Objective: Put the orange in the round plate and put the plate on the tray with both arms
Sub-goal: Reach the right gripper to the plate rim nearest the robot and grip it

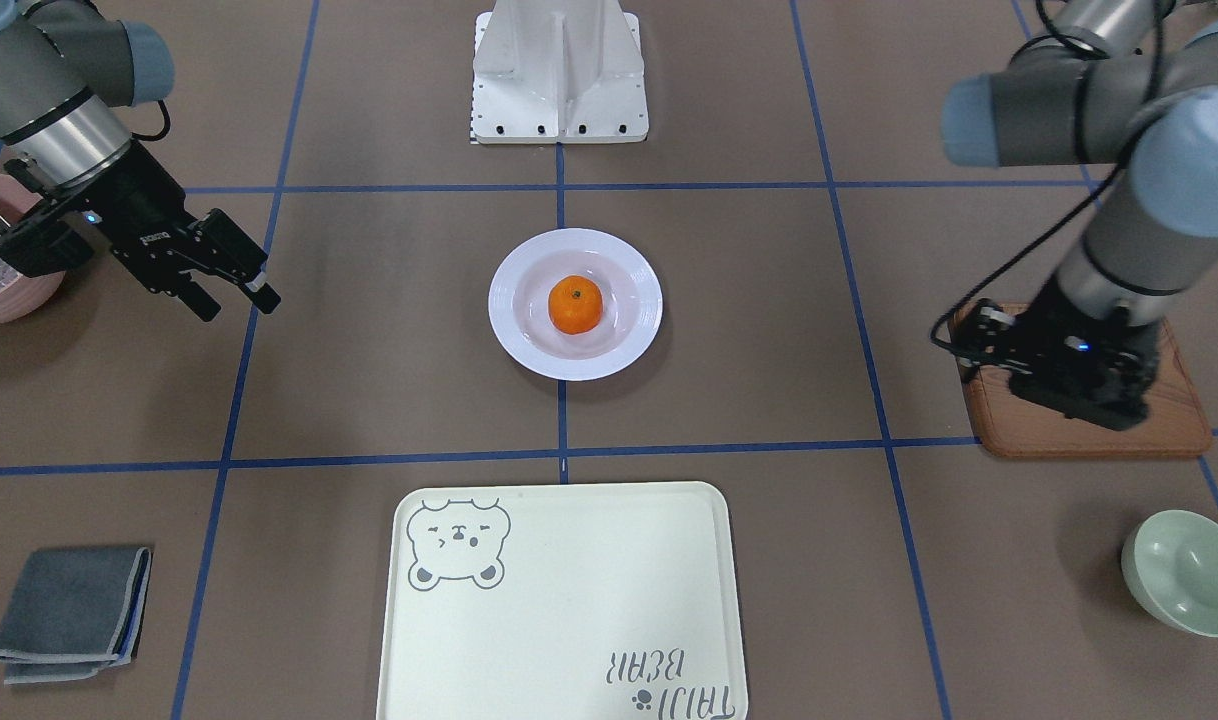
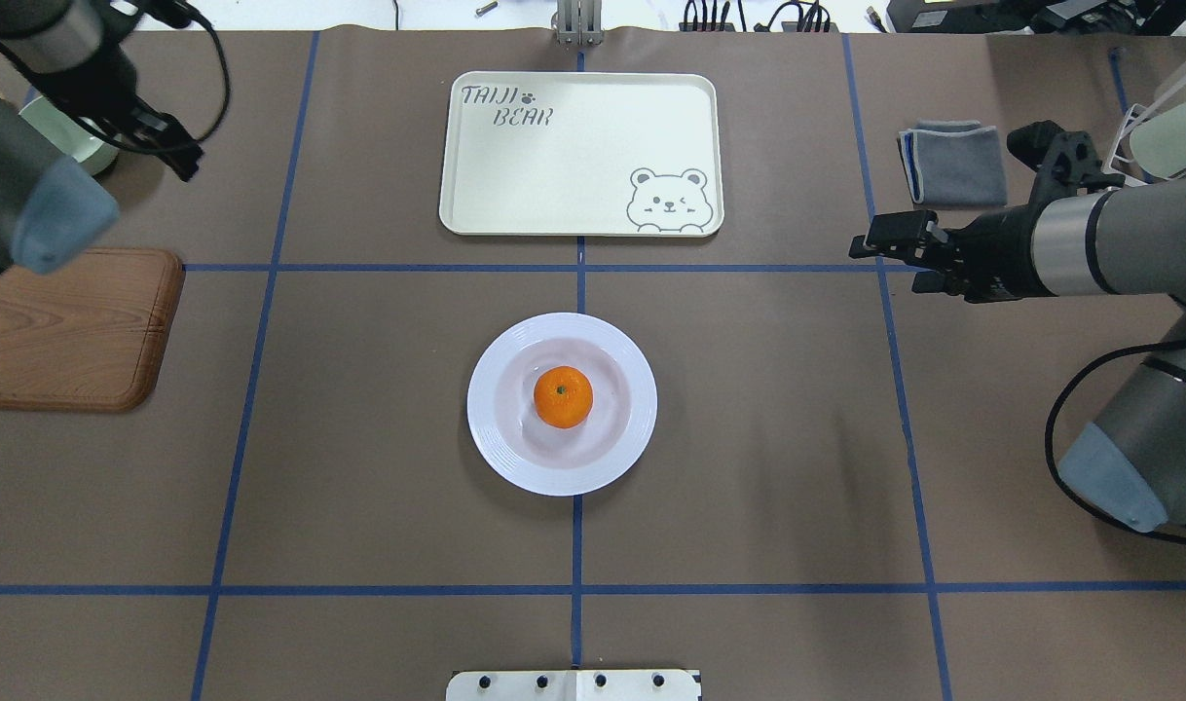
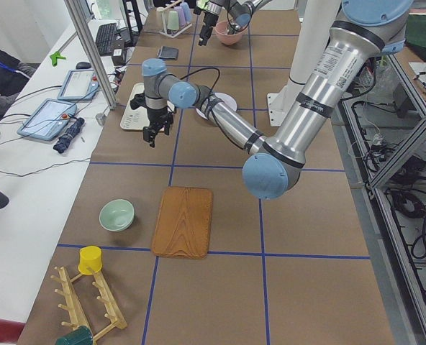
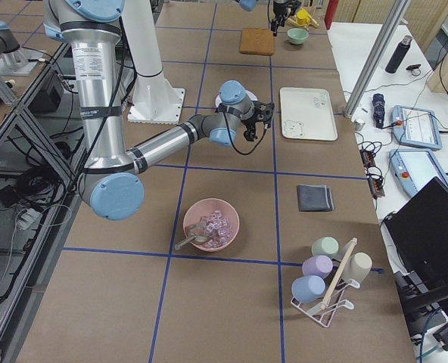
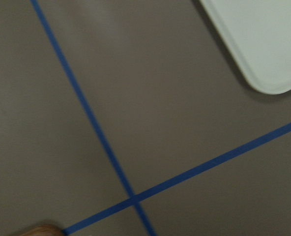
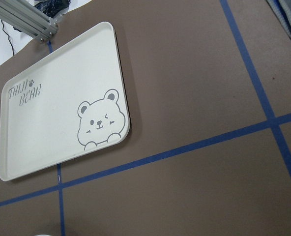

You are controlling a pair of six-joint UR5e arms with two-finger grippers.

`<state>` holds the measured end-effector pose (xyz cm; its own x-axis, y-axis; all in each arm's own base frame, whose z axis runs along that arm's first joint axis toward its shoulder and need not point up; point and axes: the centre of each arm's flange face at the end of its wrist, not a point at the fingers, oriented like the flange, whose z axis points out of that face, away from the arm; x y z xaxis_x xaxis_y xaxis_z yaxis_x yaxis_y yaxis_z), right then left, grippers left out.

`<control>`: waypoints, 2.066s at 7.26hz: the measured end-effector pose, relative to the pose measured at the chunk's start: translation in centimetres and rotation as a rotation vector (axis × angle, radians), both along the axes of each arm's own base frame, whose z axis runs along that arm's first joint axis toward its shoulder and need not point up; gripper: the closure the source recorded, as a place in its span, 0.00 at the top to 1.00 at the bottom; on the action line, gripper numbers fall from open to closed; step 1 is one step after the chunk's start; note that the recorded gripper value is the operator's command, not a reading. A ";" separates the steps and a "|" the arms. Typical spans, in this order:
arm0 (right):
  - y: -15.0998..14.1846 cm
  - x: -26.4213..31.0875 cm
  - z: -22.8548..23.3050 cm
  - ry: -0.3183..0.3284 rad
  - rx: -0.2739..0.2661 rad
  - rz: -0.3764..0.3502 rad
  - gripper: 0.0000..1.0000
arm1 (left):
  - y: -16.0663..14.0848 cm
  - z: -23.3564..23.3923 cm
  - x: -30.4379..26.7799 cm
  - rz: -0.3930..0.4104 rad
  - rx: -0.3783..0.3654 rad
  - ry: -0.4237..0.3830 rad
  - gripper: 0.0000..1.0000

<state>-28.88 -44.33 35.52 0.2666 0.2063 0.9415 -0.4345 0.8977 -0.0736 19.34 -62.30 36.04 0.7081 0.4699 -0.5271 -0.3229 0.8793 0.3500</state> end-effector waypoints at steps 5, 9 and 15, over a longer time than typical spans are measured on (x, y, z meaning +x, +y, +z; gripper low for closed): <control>3.7 -7.2 -5.2 -0.116 -0.034 0.112 0.99 | 2.9 23.4 -23.6 -0.185 -0.174 0.072 1.00; 13.3 -15.9 -6.2 -0.194 -0.131 0.190 0.95 | 6.9 28.9 -26.2 -0.211 -0.221 0.147 1.00; 19.4 -26.9 -5.8 -0.230 -0.277 0.223 0.72 | 9.3 31.3 -26.3 -0.216 -0.222 0.149 1.00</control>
